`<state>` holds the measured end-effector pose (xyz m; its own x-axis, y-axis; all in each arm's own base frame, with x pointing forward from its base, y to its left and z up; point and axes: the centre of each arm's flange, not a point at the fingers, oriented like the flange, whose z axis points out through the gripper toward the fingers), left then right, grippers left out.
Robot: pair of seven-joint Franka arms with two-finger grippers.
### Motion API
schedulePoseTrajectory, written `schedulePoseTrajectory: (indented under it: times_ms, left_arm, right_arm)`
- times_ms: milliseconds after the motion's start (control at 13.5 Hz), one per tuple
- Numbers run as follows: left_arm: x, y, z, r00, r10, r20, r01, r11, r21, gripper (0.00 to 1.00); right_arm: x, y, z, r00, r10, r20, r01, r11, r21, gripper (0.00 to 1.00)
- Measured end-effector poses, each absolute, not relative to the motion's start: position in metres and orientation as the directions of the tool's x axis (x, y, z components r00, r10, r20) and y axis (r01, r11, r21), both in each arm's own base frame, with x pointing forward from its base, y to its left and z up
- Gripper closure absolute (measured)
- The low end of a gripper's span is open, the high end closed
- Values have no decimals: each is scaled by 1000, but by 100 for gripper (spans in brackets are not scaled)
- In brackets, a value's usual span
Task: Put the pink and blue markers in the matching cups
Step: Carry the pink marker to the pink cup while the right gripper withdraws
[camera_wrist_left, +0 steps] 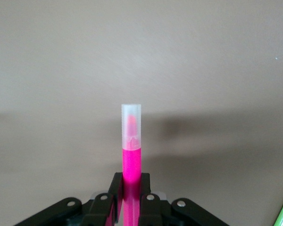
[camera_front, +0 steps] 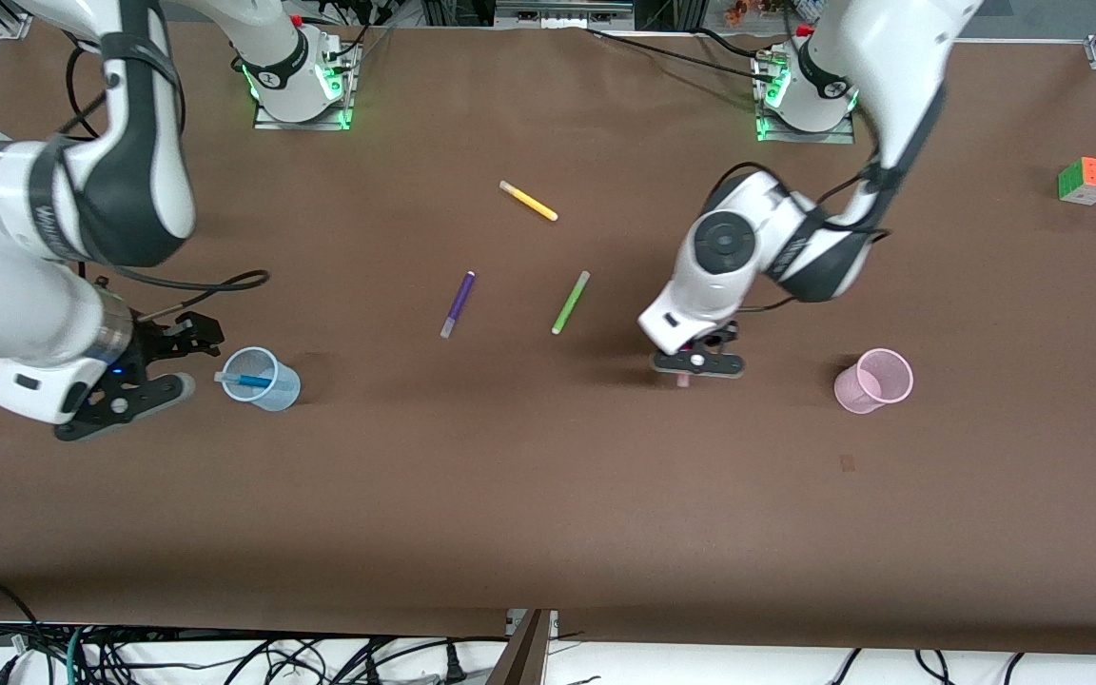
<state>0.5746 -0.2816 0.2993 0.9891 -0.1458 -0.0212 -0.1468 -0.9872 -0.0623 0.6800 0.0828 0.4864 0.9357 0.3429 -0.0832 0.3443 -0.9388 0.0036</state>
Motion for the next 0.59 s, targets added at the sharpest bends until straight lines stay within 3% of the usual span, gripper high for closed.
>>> schedulePoseTrajectory:
  times_ms: [222,593]
  left_arm:
    - [606,-198,346,941,-337,-1,-337,-941,-35,82]
    - [634,-78,357,778,-622,92,-628,-773,90,82]
  right_arm:
    - [675,87,494,985,147,-87,144,-989,-39,0]
    - [661,97,518,990,-13,-137,-19,-999,-41,0]
